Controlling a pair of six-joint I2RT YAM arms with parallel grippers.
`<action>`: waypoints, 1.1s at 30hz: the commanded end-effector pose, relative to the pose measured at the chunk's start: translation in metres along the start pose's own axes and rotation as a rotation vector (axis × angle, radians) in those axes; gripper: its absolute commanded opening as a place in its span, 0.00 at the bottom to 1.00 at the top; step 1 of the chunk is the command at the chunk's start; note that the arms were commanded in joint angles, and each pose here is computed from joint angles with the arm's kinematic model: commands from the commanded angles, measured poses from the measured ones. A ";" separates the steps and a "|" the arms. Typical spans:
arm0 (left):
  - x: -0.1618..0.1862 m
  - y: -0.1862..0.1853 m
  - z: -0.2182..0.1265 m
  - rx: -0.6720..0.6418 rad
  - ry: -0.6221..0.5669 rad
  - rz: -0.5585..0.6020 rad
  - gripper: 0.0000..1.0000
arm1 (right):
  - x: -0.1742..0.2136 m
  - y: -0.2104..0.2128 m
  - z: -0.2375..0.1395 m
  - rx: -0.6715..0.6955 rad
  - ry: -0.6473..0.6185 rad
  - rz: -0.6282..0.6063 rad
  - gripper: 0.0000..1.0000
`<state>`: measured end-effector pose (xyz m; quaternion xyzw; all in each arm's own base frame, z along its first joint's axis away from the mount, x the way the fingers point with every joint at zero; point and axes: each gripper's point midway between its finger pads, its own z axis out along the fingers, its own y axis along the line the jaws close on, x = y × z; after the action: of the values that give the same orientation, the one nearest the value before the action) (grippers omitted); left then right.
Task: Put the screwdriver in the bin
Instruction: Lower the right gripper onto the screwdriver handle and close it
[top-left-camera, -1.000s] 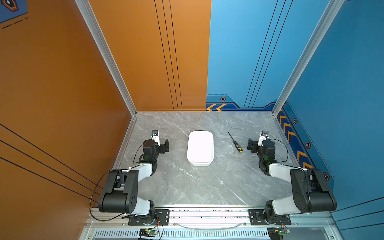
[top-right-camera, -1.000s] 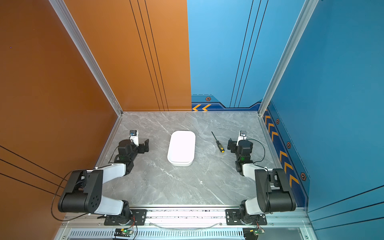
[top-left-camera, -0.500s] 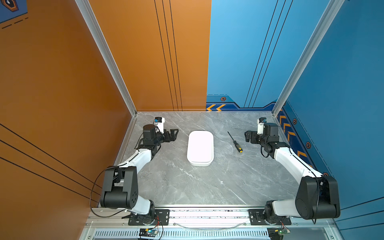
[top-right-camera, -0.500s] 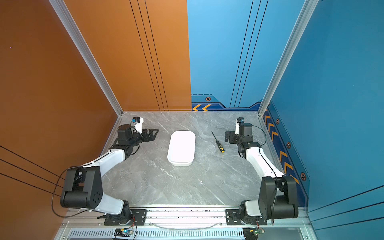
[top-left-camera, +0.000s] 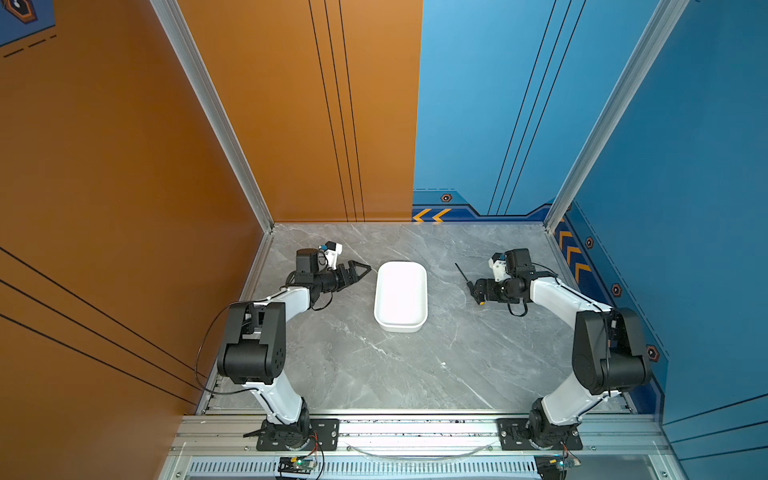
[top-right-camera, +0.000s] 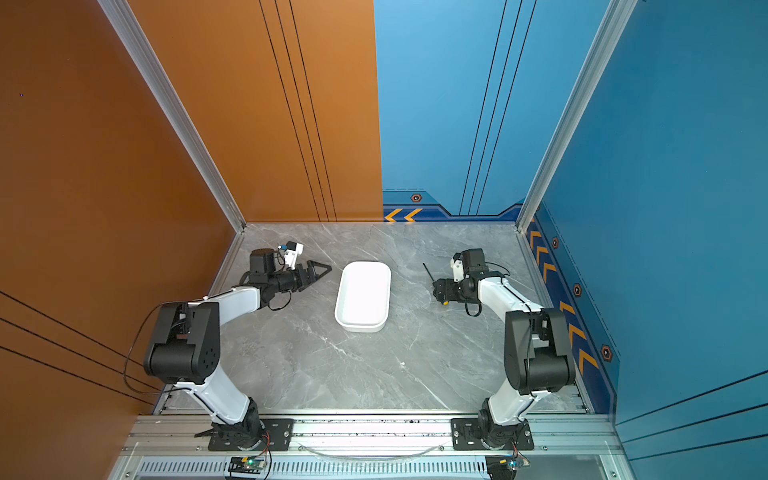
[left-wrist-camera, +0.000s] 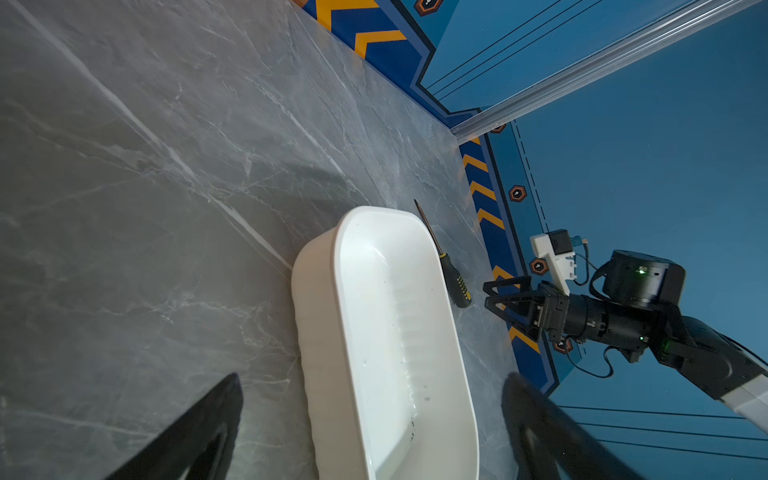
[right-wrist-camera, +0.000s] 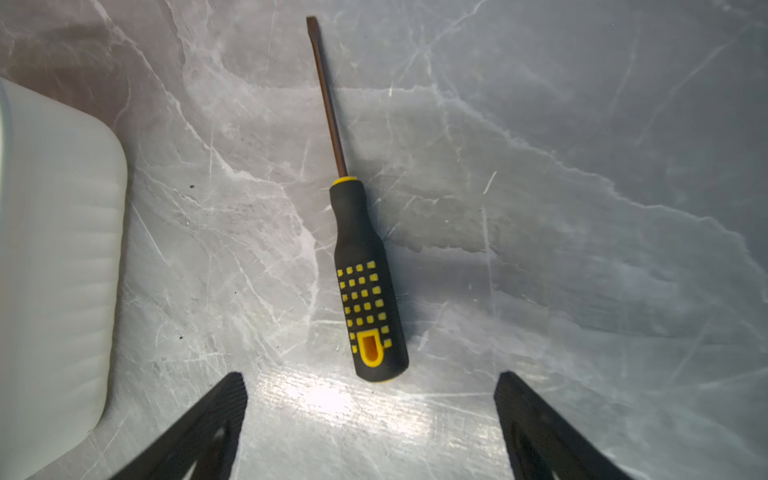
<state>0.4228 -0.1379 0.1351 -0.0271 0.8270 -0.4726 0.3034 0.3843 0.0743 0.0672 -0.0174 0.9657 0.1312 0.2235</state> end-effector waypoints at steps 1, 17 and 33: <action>0.014 -0.006 0.002 0.064 0.065 -0.070 0.98 | 0.001 0.007 0.005 0.003 0.043 -0.008 0.91; 0.026 -0.006 0.005 0.082 0.124 -0.169 0.98 | -0.012 -0.002 0.033 0.154 0.125 -0.031 0.68; 0.065 -0.015 0.018 0.085 0.241 -0.183 0.98 | -0.015 0.002 0.044 0.161 0.148 -0.039 0.49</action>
<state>0.3855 -0.1785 0.1197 -0.0384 0.8287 -0.5287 0.1797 0.4188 0.0874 0.0410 -0.0284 0.9829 0.0573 0.1725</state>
